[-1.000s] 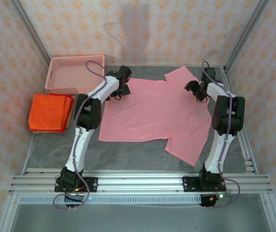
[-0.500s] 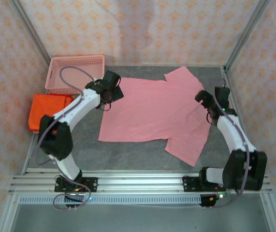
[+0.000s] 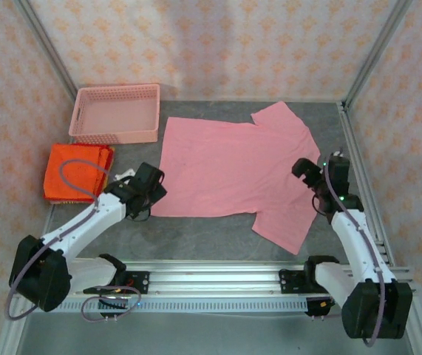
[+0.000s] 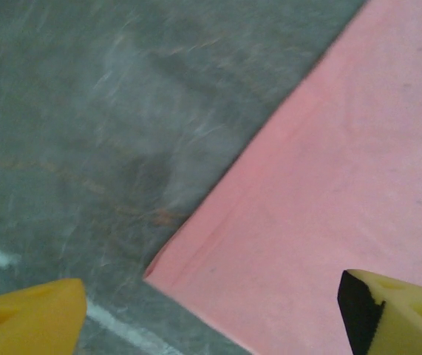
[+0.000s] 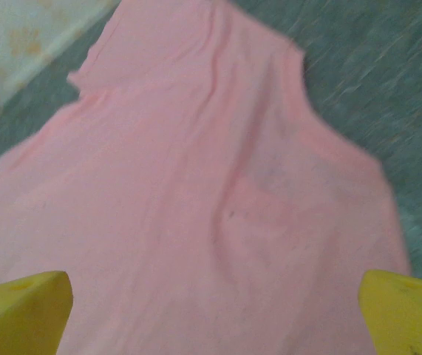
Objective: Fold and stack the t-shirts
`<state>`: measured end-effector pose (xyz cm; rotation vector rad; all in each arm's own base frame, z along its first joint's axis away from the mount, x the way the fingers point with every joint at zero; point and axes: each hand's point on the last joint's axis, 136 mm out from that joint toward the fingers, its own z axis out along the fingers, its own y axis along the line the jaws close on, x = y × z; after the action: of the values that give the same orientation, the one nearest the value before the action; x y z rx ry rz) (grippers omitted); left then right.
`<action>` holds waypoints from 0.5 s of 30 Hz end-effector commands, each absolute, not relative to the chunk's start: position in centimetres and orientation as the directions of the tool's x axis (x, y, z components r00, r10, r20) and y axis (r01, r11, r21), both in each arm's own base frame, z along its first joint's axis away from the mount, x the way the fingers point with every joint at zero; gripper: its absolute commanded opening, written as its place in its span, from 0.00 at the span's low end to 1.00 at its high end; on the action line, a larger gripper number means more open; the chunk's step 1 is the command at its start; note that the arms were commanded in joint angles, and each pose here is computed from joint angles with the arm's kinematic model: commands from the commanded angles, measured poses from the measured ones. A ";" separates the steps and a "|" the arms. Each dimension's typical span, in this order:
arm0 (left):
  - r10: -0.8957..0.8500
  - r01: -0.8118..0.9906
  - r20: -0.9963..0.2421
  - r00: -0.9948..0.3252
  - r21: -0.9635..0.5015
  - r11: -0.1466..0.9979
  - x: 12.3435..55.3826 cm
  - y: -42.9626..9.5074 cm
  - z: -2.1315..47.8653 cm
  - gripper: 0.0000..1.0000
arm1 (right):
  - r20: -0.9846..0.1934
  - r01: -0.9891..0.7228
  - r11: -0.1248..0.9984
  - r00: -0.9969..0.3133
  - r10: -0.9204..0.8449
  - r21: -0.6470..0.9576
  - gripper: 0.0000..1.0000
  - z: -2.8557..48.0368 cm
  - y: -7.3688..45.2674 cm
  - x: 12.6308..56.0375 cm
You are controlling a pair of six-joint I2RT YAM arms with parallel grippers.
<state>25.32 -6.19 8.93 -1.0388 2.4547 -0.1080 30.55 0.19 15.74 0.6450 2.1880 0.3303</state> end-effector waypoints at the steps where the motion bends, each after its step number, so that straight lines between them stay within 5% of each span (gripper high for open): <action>1: -0.805 -0.739 -0.308 -0.507 -0.326 0.590 24.8 -6.8 7.7 0.82 | -0.571 0.277 0.854 -0.647 0.505 0.441 0.99 14.2 3.7 28.6; 8: -0.846 -0.812 -0.250 -0.471 -0.251 0.526 24.5 -7.1 5.7 0.54 | -0.543 0.226 0.874 -0.710 0.450 0.429 1.00 13.6 6.7 27.8; 15: -0.843 -0.820 -0.257 -0.472 -0.224 0.527 25.4 -7.2 4.8 0.47 | -0.549 0.211 0.876 -0.709 0.443 0.434 1.00 14.0 7.1 28.0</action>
<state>23.95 -7.04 3.87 -1.3527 2.4964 -0.0735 28.04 7.15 13.75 0.4533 2.3653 0.4559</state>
